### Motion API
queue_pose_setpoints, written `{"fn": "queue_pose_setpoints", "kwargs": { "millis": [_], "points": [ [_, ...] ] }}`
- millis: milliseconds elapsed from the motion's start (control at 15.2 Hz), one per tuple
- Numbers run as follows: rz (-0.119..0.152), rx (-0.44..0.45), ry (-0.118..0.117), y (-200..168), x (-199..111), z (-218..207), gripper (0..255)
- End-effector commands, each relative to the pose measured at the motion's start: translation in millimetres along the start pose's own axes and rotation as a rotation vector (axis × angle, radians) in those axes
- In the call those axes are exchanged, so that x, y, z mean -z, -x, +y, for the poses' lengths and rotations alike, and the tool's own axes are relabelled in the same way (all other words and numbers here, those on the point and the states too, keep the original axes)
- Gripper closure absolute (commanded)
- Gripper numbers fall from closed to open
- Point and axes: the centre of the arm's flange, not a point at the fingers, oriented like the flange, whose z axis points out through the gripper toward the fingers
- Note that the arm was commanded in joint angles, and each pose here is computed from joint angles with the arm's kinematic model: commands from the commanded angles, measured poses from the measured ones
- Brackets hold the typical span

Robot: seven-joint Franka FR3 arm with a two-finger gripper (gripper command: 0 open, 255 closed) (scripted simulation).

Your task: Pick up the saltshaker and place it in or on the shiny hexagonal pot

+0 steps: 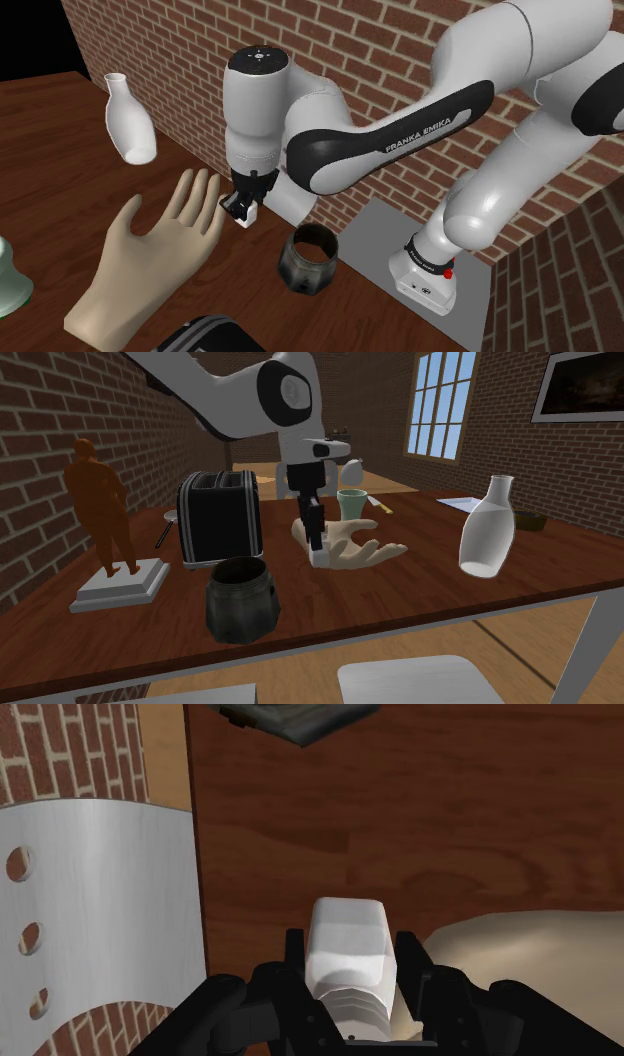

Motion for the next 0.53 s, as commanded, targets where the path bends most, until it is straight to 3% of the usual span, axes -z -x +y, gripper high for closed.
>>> {"fn": "queue_pose_setpoints", "kwargs": {
  "millis": [0, 462],
  "points": [
    [0.0, 0.0, 0.0, -0.5, 9.5, 1.3, 255],
    [0.0, 0.0, 0.0, -3.8, 46.1, 5.3, 255]
  ]
}}
